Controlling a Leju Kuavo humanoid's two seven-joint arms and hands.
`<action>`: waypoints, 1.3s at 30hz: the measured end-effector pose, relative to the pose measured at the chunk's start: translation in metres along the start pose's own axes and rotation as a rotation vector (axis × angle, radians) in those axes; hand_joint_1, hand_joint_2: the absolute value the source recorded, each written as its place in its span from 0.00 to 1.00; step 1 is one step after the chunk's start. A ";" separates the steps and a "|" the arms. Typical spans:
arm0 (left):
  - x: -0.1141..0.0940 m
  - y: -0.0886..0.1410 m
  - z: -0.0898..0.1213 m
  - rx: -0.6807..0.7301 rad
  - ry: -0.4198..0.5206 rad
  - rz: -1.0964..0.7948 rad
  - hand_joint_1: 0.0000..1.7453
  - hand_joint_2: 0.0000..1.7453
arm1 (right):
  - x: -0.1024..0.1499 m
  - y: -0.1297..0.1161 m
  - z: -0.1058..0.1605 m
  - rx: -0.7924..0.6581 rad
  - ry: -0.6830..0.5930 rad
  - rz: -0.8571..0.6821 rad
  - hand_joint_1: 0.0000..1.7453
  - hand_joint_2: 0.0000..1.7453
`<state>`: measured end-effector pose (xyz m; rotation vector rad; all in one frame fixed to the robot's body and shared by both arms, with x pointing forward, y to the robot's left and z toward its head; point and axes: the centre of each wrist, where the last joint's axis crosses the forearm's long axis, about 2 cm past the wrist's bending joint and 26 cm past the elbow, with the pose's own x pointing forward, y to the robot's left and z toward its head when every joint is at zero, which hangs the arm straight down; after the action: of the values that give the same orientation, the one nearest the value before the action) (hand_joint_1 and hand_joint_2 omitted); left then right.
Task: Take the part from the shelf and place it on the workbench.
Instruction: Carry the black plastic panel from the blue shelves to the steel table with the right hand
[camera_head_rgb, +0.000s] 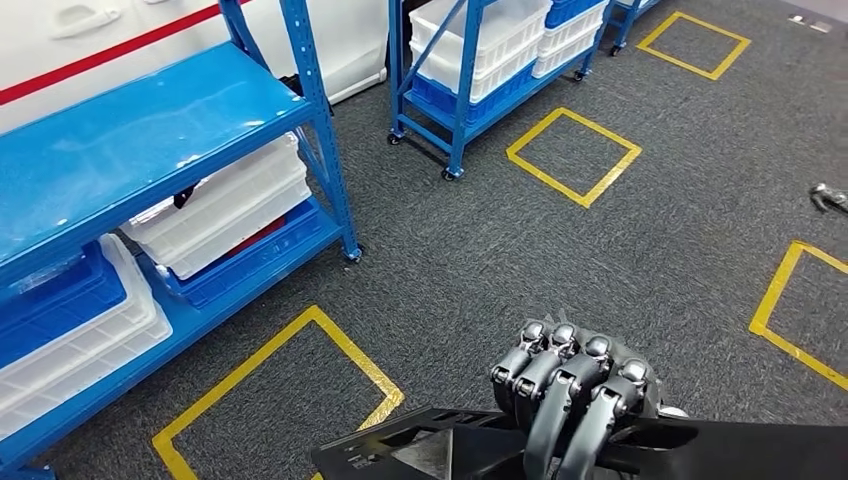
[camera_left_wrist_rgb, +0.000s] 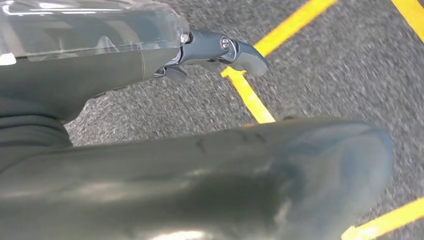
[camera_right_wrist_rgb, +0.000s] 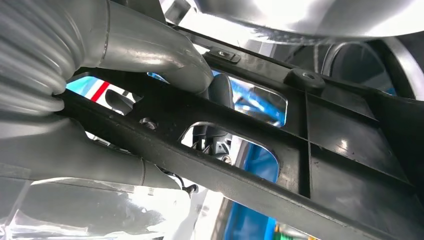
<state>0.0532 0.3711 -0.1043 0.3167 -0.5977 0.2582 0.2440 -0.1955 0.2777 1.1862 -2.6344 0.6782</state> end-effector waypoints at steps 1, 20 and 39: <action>0.000 -0.001 0.000 -0.002 0.000 -0.001 0.00 0.00 | 0.000 0.000 0.000 -0.004 0.000 0.004 0.98 1.00; -0.006 -0.013 0.005 -0.024 0.073 -0.045 0.00 0.00 | 0.000 -0.002 0.004 -0.095 0.000 0.021 0.98 1.00; -0.013 -0.042 0.015 -0.073 0.067 -0.011 0.00 0.00 | 0.008 -0.032 0.019 -0.079 0.032 -0.027 0.98 1.00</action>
<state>0.0491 0.3255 -0.1095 0.2397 -0.5378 0.2346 0.2635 -0.2284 0.2741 1.1772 -2.5881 0.5776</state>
